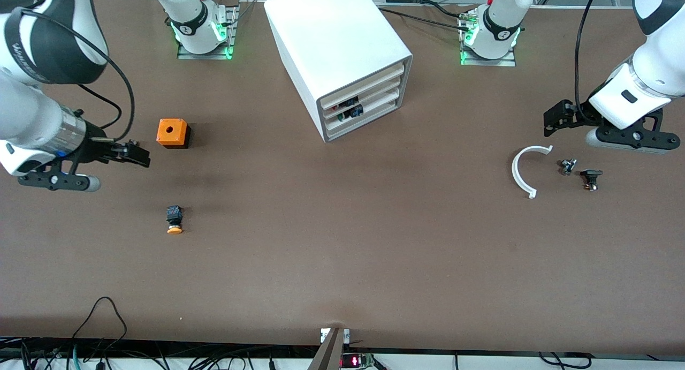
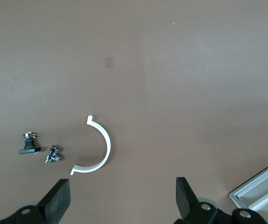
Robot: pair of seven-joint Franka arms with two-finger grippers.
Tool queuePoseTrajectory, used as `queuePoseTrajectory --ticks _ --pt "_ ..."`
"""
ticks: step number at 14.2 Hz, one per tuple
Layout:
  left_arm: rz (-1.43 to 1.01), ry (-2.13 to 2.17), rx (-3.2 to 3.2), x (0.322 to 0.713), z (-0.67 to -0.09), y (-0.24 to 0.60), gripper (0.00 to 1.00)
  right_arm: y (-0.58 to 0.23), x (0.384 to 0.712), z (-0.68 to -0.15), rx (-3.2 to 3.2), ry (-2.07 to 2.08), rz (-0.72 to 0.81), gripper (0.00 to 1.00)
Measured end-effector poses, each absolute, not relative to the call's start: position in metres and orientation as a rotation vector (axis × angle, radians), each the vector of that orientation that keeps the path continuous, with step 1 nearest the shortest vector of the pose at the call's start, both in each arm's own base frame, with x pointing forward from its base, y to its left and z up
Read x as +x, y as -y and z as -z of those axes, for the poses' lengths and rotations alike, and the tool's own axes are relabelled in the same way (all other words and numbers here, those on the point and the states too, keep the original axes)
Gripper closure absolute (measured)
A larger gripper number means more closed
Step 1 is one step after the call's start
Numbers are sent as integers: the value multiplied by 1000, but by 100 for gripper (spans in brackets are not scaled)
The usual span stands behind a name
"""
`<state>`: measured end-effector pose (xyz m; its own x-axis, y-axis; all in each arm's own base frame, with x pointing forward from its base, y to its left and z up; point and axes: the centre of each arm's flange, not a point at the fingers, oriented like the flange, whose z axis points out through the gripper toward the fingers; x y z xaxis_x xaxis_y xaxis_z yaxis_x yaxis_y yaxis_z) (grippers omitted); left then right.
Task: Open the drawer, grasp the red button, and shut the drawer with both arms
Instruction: 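Reach the left gripper to the drawer handle while the right gripper moves inward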
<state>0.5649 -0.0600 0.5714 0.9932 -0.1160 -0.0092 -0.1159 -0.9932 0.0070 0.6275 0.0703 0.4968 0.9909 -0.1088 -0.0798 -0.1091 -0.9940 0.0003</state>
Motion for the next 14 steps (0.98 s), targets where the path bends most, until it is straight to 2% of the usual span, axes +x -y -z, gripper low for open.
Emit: queuePoseTrajectory --ticks 3,6,11,14 --pt "38 200 3129 563 -570 66 0 -83 634 -482 -3127 -227 -115 0" --pt "191 207 3086 551 -563 73 0 -94 639 -469 -3127 -237 -115 0" --pt "411 258 2762 525 -561 128 0 -125 641 -456 -3124 -274 -97 0" --pt "458 274 2527 528 -548 169 0 -137 640 -457 -3118 -317 -77 0"
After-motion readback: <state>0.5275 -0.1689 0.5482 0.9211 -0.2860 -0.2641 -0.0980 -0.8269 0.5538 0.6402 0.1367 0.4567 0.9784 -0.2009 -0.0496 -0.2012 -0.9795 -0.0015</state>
